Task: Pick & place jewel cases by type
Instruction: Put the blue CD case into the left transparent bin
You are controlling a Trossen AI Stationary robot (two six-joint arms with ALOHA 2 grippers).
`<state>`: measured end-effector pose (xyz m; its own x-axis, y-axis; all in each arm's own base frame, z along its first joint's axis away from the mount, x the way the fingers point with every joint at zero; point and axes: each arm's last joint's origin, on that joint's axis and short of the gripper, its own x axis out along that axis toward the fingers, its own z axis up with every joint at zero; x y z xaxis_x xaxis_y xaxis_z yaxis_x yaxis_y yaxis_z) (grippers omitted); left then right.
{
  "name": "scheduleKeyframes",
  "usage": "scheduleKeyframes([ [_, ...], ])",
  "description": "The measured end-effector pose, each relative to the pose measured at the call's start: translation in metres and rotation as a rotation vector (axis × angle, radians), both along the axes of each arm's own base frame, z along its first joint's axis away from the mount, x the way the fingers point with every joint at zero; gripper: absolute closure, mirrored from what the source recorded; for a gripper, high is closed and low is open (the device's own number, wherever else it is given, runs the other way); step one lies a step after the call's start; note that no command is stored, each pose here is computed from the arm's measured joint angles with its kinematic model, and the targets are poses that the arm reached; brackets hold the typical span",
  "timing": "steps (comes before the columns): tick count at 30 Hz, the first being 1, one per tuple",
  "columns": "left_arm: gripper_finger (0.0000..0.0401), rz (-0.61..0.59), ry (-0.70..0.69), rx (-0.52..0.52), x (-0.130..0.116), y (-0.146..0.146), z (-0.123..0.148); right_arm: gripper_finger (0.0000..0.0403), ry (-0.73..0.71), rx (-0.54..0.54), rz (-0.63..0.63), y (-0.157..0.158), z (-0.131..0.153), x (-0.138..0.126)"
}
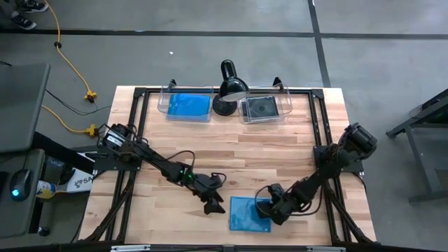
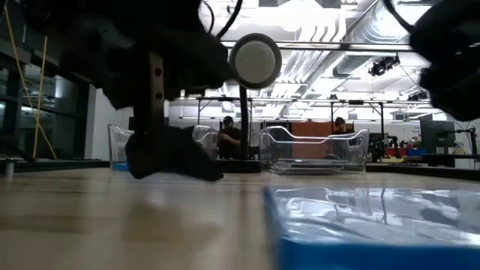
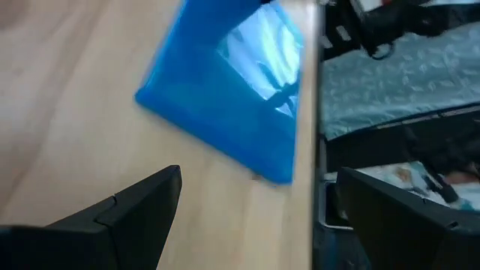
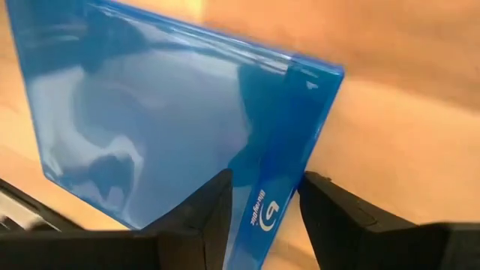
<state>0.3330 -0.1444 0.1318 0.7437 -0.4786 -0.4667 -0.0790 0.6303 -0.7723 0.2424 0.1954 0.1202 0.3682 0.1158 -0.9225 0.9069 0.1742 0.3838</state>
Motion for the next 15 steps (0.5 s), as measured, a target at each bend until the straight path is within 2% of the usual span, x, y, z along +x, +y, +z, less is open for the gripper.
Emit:
scheduleKeyframes([
  [8,0.0048,0.037,0.057,-0.012,0.0,-0.004,-0.016,0.0259,-0.124,-0.065,-0.043,-0.02,0.003,0.023],
  [15,0.0048,0.105,0.068,-0.008,0.0,-0.003,-0.017,0.0259,-0.141,-0.143,-0.059,-0.041,0.003,0.034],
])
